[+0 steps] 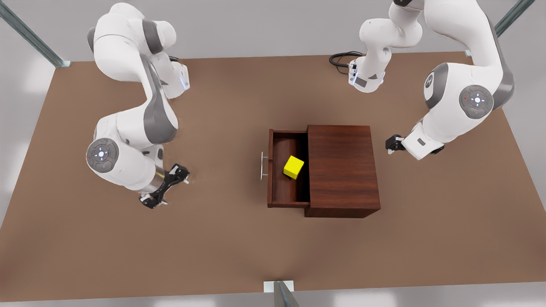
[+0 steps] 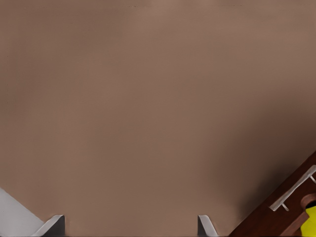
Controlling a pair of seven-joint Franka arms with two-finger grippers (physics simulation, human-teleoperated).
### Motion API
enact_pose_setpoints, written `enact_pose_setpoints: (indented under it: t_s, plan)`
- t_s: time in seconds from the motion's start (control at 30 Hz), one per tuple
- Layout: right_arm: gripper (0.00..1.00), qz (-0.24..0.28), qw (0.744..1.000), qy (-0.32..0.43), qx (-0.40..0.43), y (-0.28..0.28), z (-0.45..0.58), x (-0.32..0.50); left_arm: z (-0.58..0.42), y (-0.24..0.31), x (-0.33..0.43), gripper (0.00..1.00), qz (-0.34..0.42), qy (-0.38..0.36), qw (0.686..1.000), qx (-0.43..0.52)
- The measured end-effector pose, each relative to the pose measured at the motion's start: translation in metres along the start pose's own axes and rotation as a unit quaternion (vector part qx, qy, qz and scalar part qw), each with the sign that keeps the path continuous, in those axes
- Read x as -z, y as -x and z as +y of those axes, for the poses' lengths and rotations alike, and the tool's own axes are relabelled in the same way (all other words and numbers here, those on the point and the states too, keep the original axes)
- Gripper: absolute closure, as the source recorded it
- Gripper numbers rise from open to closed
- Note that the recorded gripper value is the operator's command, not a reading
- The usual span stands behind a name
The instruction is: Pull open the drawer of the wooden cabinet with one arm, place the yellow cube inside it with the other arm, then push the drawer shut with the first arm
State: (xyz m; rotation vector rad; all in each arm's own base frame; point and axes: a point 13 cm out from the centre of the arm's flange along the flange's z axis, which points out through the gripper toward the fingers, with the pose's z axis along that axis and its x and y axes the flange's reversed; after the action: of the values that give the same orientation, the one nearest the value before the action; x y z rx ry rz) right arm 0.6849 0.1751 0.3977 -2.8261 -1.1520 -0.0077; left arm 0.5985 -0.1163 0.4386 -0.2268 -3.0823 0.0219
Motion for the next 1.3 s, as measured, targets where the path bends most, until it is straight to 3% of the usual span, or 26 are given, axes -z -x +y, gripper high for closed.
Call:
enact_pose_setpoints:
  t_s: [0.1, 0.2, 0.37, 0.5, 0.7, 0.9, 1.1, 1.3]
  plan:
    - [0.0, -0.036, 0.995, 0.027, 0.091, 0.065, 0.068, -0.008, -0.12, 0.038, 0.017, 0.0, -0.04, -0.007, 0.998, -0.057]
    - [0.0, -0.078, 0.966, 0.027, 0.244, 0.118, 0.111, -0.011, -0.267, 0.046, 0.0, 0.0, -0.066, -0.004, 0.992, -0.103]
    - [0.0, -0.083, 0.891, -0.002, 0.447, 0.148, 0.133, -0.01, -0.428, 0.027, -0.064, 0.0, -0.104, -0.028, 0.992, -0.07]
    - [0.0, -0.073, 0.811, -0.016, 0.58, 0.144, 0.129, -0.009, -0.515, 0.008, -0.107, 0.0, -0.151, -0.047, 0.987, -0.033]
    - [0.0, -0.066, 0.696, -0.03, 0.714, 0.143, 0.127, -0.009, -0.538, 0.021, -0.173, 0.0, -0.173, -0.056, 0.981, 0.065]
    - [0.0, -0.061, 0.602, -0.038, 0.795, 0.144, 0.128, -0.009, -0.531, 0.047, -0.212, 0.0, -0.191, -0.072, 0.967, 0.15]
    - [0.0, -0.057, 0.527, -0.044, 0.847, 0.143, 0.128, -0.009, -0.534, 0.028, -0.257, 0.0, -0.177, -0.057, 0.967, 0.176]
    - [0.0, -0.055, 0.473, -0.047, 0.878, 0.145, 0.129, -0.009, -0.524, 0.016, -0.287, 0.0, -0.173, -0.029, 0.967, 0.184]
